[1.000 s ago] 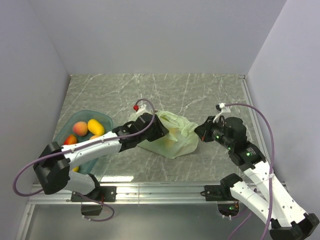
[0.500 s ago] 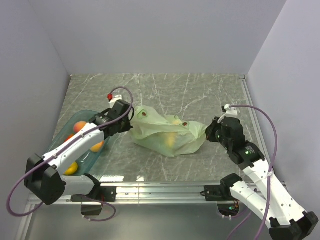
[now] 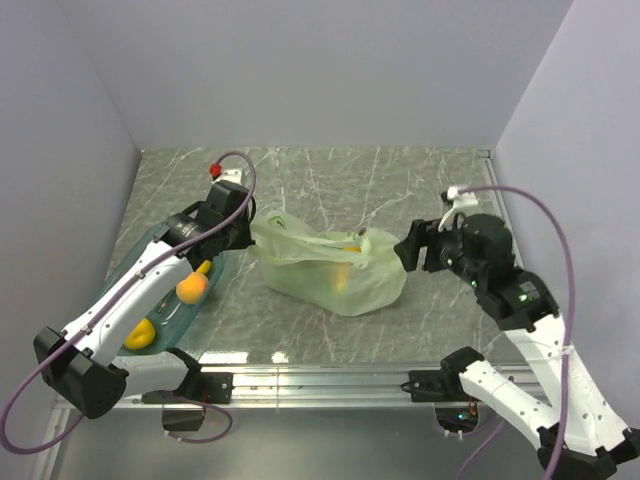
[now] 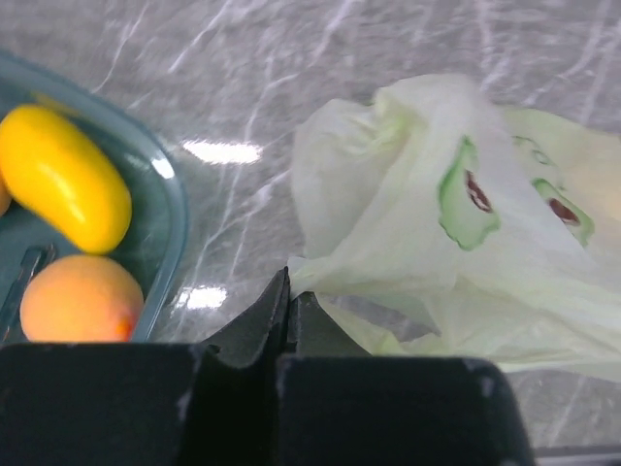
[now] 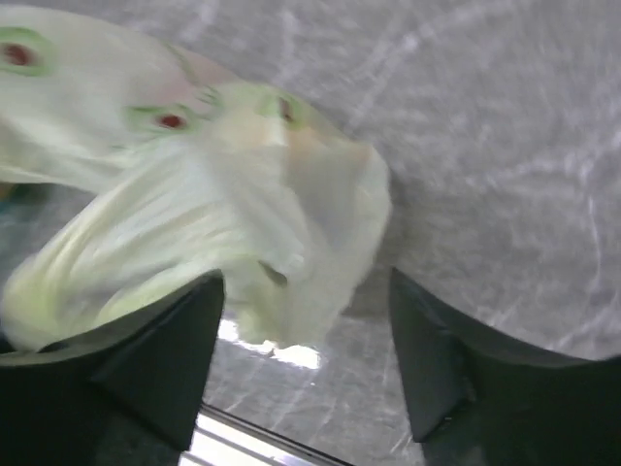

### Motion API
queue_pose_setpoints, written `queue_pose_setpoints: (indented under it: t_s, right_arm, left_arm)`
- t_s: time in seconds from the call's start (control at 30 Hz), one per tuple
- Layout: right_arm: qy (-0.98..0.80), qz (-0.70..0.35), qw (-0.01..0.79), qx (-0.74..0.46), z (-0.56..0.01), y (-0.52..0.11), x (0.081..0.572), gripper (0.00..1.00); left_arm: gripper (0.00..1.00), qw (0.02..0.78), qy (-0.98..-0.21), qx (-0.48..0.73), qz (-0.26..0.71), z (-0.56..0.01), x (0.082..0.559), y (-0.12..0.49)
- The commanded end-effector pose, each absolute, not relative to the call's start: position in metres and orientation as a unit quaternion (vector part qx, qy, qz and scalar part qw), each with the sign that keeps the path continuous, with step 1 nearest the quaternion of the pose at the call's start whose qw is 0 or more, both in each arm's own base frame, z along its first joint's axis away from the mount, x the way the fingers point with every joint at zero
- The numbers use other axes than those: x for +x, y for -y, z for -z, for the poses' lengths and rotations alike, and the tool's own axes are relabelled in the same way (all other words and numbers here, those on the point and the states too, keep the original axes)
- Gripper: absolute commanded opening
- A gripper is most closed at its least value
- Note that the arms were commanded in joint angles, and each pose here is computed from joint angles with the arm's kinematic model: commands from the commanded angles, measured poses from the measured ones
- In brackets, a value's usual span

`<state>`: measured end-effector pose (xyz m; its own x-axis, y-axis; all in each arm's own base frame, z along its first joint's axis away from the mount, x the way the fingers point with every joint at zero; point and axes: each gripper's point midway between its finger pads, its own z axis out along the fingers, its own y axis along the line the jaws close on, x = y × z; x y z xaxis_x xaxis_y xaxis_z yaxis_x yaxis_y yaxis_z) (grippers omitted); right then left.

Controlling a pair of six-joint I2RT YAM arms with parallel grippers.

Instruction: Untie the knot of the plastic bag and take out the fruit

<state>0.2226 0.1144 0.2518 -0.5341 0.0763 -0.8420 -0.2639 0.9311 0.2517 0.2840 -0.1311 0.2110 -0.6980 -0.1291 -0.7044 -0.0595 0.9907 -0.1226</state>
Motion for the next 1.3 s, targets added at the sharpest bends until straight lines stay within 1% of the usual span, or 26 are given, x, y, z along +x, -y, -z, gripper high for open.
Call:
queue_pose_setpoints:
  t_s: [0.0, 0.03, 0.1, 0.13, 0.17, 0.2, 0.23, 0.3, 0.33, 0.53, 0.63, 0.77, 0.93, 0.97, 1.07, 1.13, 1.17, 1.23, 1.27]
  right_arm:
    - [-0.813, -0.227, 0.51, -0.163, -0.319, -0.14, 0.211, 0.82]
    - [-0.813, -0.243, 0.495, -0.188, -0.322, -0.153, 0.21, 0.82]
    - [-0.792, -0.256, 0.507, -0.225, -0.346, -0.168, 0.209, 0.86]
    - [-0.792, -0.262, 0.493, -0.246, -0.343, -0.18, 0.213, 0.87]
    - [-0.773, -0.274, 0.498, -0.281, -0.357, -0.193, 0.21, 0.88]
    - [-0.773, -0.276, 0.487, -0.297, -0.356, -0.202, 0.209, 0.89]
    - [-0.782, -0.266, 0.463, -0.32, -0.344, -0.214, 0.219, 0.89]
    - [-0.78, -0.25, 0.448, -0.359, -0.341, -0.227, 0.225, 0.89]
    - [-0.793, -0.24, 0.424, -0.366, -0.325, -0.236, 0.237, 0.89]
    - [-0.824, -0.158, 0.415, -0.352, -0.272, -0.245, 0.295, 0.89]
    - [-0.832, -0.125, 0.423, -0.337, -0.259, -0.243, 0.315, 0.89]
    - [-0.838, -0.106, 0.421, -0.33, -0.242, -0.241, 0.329, 0.88]
    - [-0.847, -0.071, 0.418, -0.32, -0.223, -0.228, 0.342, 0.85]
    - [-0.849, -0.07, 0.414, -0.319, -0.218, -0.225, 0.341, 0.84]
    - [-0.852, -0.084, 0.396, -0.333, -0.201, -0.227, 0.336, 0.73]
    - [-0.855, -0.106, 0.372, -0.345, -0.185, -0.234, 0.329, 0.7]
    - [-0.858, -0.115, 0.36, -0.347, -0.178, -0.236, 0.325, 0.69]
    - [-0.861, -0.155, 0.341, -0.344, -0.17, -0.249, 0.316, 0.55]
    - [-0.863, -0.166, 0.334, -0.339, -0.167, -0.251, 0.313, 0.47]
  left_arm:
    - [0.02, 0.413, -0.905, -0.001, 0.1, -0.246, 0.292, 0.153]
    - [0.02, 0.411, -0.906, 0.004, 0.101, -0.246, 0.292, 0.155]
    - [0.03, 0.412, -0.906, 0.017, 0.101, -0.25, 0.294, 0.157]
    - [0.03, 0.408, -0.907, 0.022, 0.101, -0.249, 0.294, 0.158]
    - [0.04, 0.41, -0.906, 0.025, 0.101, -0.251, 0.295, 0.159]
    - [0.04, 0.411, -0.906, 0.032, 0.099, -0.252, 0.295, 0.158]
    - [0.04, 0.41, -0.906, 0.036, 0.099, -0.252, 0.296, 0.159]
    - [0.05, 0.41, -0.906, 0.044, 0.097, -0.254, 0.297, 0.16]
    - [0.06, 0.412, -0.904, 0.048, 0.099, -0.255, 0.297, 0.161]
    - [0.07, 0.416, -0.897, 0.069, 0.129, -0.263, 0.295, 0.172]
    - [0.08, 0.42, -0.893, 0.08, 0.138, -0.263, 0.293, 0.174]
    - [0.08, 0.411, -0.895, 0.1, 0.141, -0.253, 0.288, 0.176]
    - [0.08, 0.428, -0.881, 0.125, 0.159, -0.254, 0.286, 0.181]
    - [0.08, 0.426, -0.88, 0.131, 0.162, -0.25, 0.284, 0.182]
    - [0.09, 0.433, -0.869, 0.153, 0.184, -0.251, 0.279, 0.188]
    - [0.09, 0.442, -0.862, 0.158, 0.192, -0.255, 0.276, 0.189]
    - [0.13, 0.446, -0.857, 0.167, 0.198, -0.257, 0.276, 0.192]
    - [0.19, 0.451, -0.85, 0.179, 0.205, -0.262, 0.273, 0.193]
    - [0.27, 0.453, -0.845, 0.19, 0.212, -0.265, 0.271, 0.196]
